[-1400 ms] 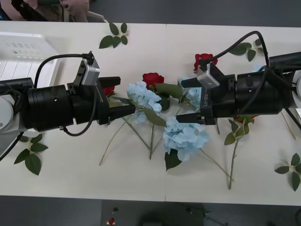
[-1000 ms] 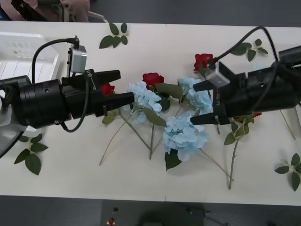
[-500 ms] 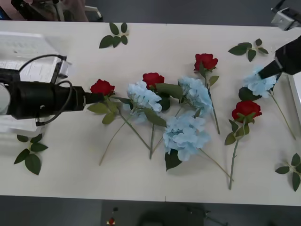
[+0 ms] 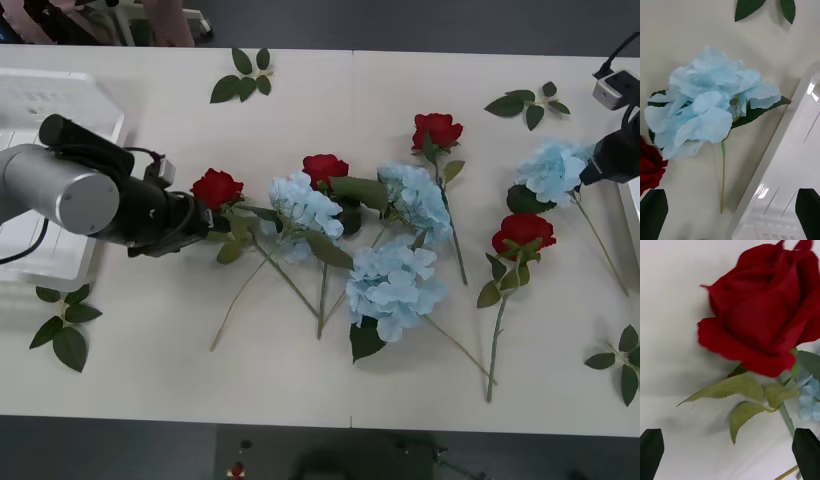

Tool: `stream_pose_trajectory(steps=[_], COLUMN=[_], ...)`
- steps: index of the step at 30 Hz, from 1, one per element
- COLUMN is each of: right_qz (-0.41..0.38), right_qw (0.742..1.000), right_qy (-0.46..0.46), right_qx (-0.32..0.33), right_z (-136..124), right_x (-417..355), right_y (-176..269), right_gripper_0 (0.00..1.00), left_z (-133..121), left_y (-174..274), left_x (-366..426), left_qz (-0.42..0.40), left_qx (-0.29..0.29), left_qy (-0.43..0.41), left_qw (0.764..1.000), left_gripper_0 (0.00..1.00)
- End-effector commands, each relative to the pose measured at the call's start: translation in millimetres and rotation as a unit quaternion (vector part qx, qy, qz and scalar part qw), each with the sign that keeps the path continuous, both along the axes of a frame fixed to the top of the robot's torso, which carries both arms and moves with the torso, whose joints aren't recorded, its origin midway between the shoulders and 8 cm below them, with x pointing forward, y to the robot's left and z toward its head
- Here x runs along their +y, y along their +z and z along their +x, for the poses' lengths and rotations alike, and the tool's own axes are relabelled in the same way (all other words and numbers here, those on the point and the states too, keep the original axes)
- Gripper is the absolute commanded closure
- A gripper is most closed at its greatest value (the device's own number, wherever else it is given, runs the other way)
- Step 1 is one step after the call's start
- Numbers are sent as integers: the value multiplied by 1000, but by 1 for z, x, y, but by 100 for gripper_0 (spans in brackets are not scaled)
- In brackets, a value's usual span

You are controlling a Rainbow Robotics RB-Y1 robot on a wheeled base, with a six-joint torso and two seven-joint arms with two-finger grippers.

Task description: Put the red flowers into the right box and the blue flowers into the left box

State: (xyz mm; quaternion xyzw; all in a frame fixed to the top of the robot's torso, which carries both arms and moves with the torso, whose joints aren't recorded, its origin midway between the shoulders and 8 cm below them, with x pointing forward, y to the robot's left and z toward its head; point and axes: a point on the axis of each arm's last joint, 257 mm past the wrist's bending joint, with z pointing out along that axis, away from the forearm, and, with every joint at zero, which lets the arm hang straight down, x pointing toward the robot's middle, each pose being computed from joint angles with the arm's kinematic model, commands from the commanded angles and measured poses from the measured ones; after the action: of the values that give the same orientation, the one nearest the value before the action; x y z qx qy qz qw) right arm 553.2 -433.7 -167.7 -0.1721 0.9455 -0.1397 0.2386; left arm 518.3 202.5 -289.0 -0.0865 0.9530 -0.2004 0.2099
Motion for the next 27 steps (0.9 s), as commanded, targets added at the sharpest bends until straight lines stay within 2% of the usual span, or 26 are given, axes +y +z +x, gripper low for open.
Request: stream_pose_trajectory(steps=[1, 8, 18, 19, 21, 22, 23, 27], right_qz=[-19, -53, -75, -73, -70, -68, -65, -48], right_qw=[999, 998, 997, 997, 997, 997, 998, 999], right_qy=[-11, -2, 25, 25, 24, 22, 19, 11], right_qx=[-24, -26, -16, -17, -17, -15, -13, -17], right_z=[10, 17, 17, 18, 20, 20, 22, 32], right_x=[-29, -45, -40, -39, -38, -37, -35, -24], right_y=[0, -28, -67, -68, -72, -73, -76, -85], right_gripper_0=[0, 0, 0, 0, 0, 0, 0, 0], left_z=[30, 45, 52, 53, 56, 57, 58, 60], left_y=[22, 13, -14, -15, -18, -18, -20, -17], left_x=[-22, -43, -63, -64, -62, -61, -59, -57], left_qz=[-27, -21, -21, -20, -16, -15, -13, -7], left_qx=[-8, 15, 38, 39, 41, 41, 41, 35], left_qy=[38, 49, 70, 71, 78, 79, 81, 78], left_qw=[999, 998, 997, 997, 996, 996, 996, 996], left_gripper_0=[0, 0, 1, 13, 80, 92, 99, 100])
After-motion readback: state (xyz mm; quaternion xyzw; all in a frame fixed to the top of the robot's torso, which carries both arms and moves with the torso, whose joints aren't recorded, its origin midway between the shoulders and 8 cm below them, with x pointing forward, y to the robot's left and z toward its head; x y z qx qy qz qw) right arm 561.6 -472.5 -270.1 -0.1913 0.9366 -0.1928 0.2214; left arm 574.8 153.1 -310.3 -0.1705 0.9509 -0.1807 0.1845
